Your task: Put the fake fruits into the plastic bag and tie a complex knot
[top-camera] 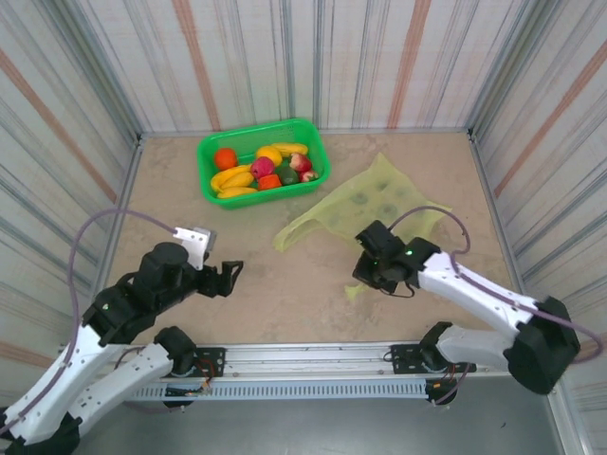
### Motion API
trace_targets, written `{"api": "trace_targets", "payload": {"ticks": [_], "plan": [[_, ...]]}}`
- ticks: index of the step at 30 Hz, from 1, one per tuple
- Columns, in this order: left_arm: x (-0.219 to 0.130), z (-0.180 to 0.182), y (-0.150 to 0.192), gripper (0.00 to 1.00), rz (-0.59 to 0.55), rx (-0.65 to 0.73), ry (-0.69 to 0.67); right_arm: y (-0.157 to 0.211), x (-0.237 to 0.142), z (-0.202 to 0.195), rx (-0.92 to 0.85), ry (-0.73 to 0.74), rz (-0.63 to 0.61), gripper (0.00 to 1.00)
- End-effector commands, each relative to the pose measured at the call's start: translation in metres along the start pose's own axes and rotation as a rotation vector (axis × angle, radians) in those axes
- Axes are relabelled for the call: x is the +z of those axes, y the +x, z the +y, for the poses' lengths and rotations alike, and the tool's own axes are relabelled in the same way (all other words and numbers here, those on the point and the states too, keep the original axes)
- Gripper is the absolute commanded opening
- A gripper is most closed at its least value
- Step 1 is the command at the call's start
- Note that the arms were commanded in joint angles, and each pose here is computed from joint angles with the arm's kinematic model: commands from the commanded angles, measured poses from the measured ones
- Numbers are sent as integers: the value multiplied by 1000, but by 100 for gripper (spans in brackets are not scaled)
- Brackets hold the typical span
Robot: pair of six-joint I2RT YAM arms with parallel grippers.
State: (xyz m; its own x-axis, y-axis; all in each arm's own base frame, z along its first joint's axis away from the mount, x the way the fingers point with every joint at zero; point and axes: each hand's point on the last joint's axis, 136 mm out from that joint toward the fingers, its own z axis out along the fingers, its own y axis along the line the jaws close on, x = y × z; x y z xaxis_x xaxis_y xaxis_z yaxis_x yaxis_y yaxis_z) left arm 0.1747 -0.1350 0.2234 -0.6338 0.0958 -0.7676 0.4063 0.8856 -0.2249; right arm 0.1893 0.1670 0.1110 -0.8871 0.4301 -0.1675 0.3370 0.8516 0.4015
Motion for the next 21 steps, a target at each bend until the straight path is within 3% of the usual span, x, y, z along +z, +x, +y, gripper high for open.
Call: {"api": "trace_targets", "payload": {"ticks": [1,4,8,13,18,21], "plan": [[27,-18,-2,92,-7,-67,33,13,-17,0,-98,-78,89,0],[54,-33,-4,96,-20,-28,-18,12,-38,1,-144,-129,90,0],[89,-67,-12,95,-90,91,47,17,-53,0,-193,-164,102,0],[129,-63,-20,98,-221,202,15,22,-67,-10,-215,-183,102,0],[165,-44,-11,98,-164,244,-89,24,-77,-13,-214,-221,102,0],[180,-47,0,95,-166,249,-28,24,-79,-13,-218,-236,104,0]]}}
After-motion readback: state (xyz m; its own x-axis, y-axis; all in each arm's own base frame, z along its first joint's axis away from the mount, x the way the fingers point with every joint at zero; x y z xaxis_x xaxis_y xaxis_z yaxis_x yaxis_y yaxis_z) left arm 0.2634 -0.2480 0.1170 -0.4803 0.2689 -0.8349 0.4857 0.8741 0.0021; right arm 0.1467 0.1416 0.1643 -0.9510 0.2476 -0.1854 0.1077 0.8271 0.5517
